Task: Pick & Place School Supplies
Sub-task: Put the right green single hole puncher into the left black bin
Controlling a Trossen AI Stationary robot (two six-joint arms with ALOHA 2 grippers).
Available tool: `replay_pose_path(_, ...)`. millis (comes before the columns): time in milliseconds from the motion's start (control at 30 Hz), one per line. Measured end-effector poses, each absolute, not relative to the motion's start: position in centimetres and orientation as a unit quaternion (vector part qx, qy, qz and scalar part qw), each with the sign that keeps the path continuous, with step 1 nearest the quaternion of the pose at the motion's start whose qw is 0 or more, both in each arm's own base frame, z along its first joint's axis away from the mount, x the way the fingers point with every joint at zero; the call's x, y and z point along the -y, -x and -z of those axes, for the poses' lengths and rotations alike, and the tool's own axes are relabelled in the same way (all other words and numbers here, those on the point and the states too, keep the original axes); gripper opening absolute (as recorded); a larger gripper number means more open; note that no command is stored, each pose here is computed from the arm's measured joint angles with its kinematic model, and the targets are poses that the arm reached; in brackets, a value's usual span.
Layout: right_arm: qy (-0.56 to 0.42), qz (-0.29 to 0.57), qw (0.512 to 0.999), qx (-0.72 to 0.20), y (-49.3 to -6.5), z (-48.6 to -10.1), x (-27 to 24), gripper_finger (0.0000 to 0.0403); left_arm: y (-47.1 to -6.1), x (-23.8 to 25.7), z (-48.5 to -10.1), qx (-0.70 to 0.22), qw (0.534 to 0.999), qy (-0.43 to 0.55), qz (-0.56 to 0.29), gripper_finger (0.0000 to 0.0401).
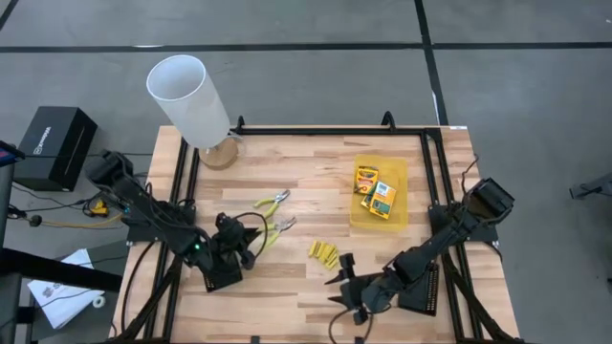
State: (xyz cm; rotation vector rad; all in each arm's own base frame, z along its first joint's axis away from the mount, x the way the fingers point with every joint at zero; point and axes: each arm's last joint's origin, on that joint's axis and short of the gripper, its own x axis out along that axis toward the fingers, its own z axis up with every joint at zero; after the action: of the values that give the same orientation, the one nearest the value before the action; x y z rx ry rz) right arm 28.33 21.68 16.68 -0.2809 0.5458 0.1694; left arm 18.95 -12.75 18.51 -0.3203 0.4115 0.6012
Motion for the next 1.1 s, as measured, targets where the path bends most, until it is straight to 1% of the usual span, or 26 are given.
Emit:
replay_pose_path(200, 0.14, -0.096, 0.954, -0.245, -27.2, -18.7, -21.5, 0.0186, -18.6, 13.0, -19.7, -0.241, 0.911, 0.179, -0.284, 0.0018)
replay_pose_path(300, 0.139, -0.097, 0.957, -0.235, -26.9, -19.5, -21.2, 0.0186, -18.0, 12.9, -20.0, -0.293, 0.893, 0.186, -0.286, 0.0018)
replay_pose_path(433, 0.147, -0.095, 0.953, -0.246, -26.5, -19.7, -20.8, 0.0186, -17.2, 13.0, -20.6, -0.349, 0.869, 0.186, -0.296, 0.0018)
replay_pose_path(567, 0.151, -0.085, 0.952, -0.252, -26.8, -19.6, -20.4, 0.0186, -15.9, 13.1, -21.7, -0.362, 0.851, 0.186, -0.333, 0.0018)
replay_pose_path(700, 0.149, -0.074, 0.952, -0.257, -27.1, -19.5, -19.8, 0.0186, -14.4, 13.5, -22.5, -0.351, 0.84, 0.204, -0.361, 0.0018)
replay_pose_path(800, 0.145, -0.068, 0.953, -0.257, -27.3, -19.5, -19.6, 0.0186, -13.7, 13.9, -22.2, -0.348, 0.827, 0.222, -0.381, 0.0018)
replay_pose_path(1000, 0.136, -0.069, 0.952, -0.264, -27.2, -19.3, -19.7, 0.0186, -12.2, 15.3, -20.9, -0.391, 0.786, 0.236, -0.416, 0.0017)
replay_pose_path(1100, 0.136, -0.069, 0.952, -0.265, -27.2, -19.3, -19.7, 0.0186, -12.3, 16.2, -20.6, -0.418, 0.767, 0.235, -0.426, 0.0017)
